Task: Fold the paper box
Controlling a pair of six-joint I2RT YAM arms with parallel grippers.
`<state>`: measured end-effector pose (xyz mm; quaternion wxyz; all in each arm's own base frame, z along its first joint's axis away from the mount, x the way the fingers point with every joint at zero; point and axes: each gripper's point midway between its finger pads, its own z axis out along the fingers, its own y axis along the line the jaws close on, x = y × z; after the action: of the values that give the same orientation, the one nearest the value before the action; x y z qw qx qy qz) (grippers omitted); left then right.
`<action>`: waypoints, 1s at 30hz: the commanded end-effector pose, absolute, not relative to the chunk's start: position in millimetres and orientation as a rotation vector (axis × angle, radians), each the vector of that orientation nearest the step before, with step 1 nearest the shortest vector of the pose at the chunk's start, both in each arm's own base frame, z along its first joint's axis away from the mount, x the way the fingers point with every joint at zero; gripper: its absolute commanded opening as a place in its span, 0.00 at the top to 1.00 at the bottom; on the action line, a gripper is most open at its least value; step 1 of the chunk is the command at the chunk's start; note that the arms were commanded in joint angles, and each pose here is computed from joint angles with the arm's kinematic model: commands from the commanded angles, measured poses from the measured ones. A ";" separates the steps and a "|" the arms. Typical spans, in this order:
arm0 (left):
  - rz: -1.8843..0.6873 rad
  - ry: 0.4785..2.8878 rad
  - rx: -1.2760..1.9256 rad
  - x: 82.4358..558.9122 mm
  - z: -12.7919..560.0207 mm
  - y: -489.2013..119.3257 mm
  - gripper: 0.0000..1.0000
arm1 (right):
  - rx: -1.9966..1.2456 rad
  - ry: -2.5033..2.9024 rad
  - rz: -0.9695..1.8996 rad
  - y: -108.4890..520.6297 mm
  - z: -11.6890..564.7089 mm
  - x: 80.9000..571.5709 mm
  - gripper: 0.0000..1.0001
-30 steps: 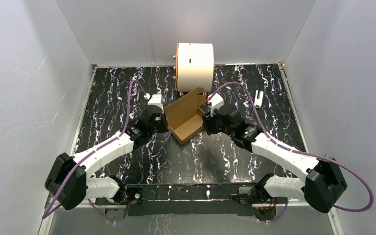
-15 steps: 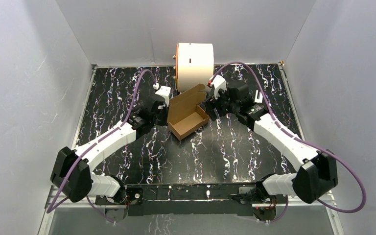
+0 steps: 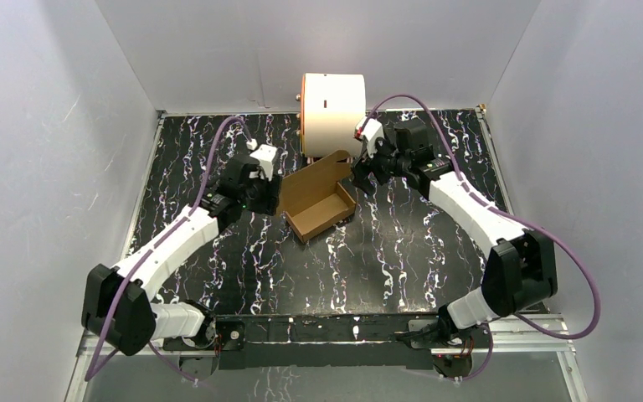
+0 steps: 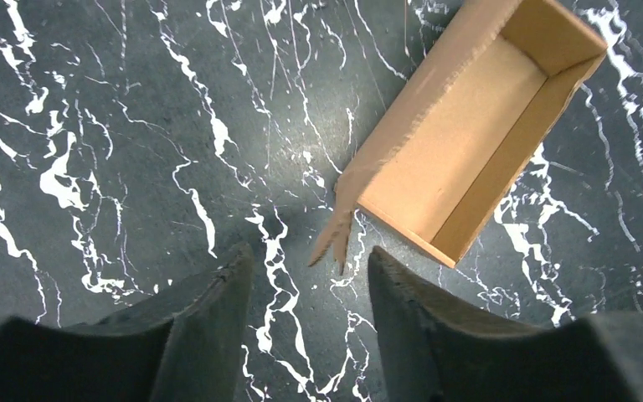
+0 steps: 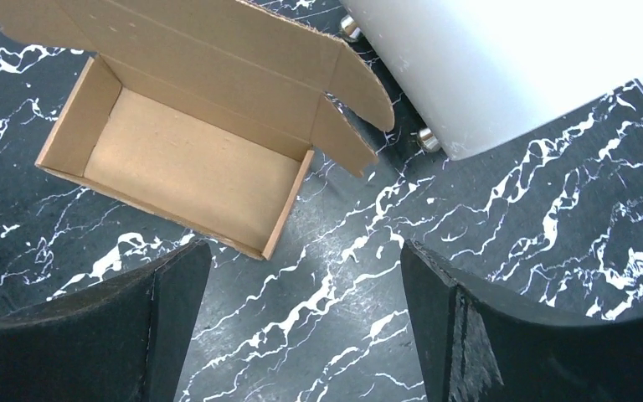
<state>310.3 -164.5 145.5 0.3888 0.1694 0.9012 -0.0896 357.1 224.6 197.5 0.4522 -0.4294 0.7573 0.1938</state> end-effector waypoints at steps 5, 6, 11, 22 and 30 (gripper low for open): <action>-0.377 2.155 0.524 323.0 206.1 -168.8 0.33 | -1.158 1.688 0.524 236.4 219.1 380.3 0.07; -0.393 2.163 0.535 323.9 206.4 -171.5 0.32 | -1.177 1.669 0.514 236.6 218.1 382.3 0.06; -0.452 2.166 0.627 326.3 203.0 -180.5 0.29 | -1.237 1.636 0.513 235.7 218.6 401.4 0.05; -0.646 2.113 0.917 352.5 207.4 -227.6 0.28 | -1.284 1.647 0.574 244.2 202.4 411.1 0.07; -0.781 2.107 1.109 364.7 188.2 -252.1 0.44 | -1.283 1.651 0.575 239.1 202.4 398.8 0.07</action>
<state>374.0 -242.7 176.5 0.3308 0.3719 0.8282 -0.2578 407.2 239.5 180.8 0.4453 -0.5145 0.6949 0.2324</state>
